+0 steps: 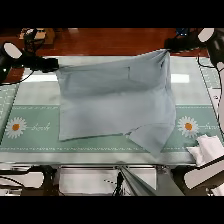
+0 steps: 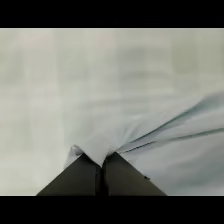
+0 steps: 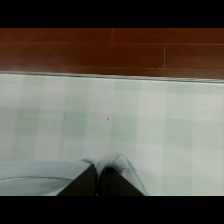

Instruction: Fold the shirts.

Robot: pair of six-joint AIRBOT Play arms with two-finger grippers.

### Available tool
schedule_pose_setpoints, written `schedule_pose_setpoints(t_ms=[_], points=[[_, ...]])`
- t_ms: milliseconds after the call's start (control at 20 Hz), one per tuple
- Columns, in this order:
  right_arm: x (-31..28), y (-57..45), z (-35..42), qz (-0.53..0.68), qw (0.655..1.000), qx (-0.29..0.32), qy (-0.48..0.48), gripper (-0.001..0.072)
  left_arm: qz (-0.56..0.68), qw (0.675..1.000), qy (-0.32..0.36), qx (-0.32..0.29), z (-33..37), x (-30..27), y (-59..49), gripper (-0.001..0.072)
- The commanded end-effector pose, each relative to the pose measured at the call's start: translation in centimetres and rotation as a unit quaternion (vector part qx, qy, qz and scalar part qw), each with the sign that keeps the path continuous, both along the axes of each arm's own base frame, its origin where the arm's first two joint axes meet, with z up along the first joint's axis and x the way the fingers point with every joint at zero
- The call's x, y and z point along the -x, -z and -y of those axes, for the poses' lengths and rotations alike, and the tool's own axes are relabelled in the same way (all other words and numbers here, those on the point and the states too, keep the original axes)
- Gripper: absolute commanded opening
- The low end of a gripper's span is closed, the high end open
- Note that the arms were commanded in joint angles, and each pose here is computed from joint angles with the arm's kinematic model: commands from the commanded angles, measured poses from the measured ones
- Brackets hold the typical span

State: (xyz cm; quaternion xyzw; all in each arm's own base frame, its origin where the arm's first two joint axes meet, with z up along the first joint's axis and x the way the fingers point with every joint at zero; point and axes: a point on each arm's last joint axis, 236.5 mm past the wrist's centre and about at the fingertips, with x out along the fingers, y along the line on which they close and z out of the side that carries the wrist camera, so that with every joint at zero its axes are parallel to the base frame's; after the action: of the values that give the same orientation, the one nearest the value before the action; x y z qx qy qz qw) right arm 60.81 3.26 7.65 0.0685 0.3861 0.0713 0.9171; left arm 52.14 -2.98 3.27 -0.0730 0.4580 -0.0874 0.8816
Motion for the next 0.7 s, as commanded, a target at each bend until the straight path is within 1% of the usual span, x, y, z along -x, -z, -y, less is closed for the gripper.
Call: schedule_pose_setpoints(t_ms=[0,200,300,400,500,650], points=[[-1.4,2.6,-0.8,-0.002,1.000,-0.029,0.006,0.0036,0.056,0.998,-0.025,-0.008,-1.0,-3.3,0.3,0.0019],[-0.1,6.8,-1.4,-0.068,0.997,-0.041,0.001,0.0036,-0.028,1.000,-0.003,-0.003,0.2,-1.3,5.4,0.0019],[0.3,7.2,-1.6,-0.078,0.996,-0.042,-0.002,0.0036,-0.034,0.999,-0.001,-0.012,-0.2,-1.2,6.2,0.0019],[2.1,7.4,-2.0,-0.117,0.992,-0.046,-0.008,0.0036,-0.048,0.999,0.002,-0.014,-0.5,-0.5,6.0,0.0019],[5.3,7.5,-1.6,-0.174,0.984,-0.023,-0.027,0.0036,-0.102,0.995,0.021,-0.010,-0.1,2.2,6.2,0.0019],[8.4,7.6,-0.4,-0.229,0.973,0.013,-0.035,0.0036,-0.179,0.983,0.046,-0.014,-0.1,6.3,6.4,0.0019]])
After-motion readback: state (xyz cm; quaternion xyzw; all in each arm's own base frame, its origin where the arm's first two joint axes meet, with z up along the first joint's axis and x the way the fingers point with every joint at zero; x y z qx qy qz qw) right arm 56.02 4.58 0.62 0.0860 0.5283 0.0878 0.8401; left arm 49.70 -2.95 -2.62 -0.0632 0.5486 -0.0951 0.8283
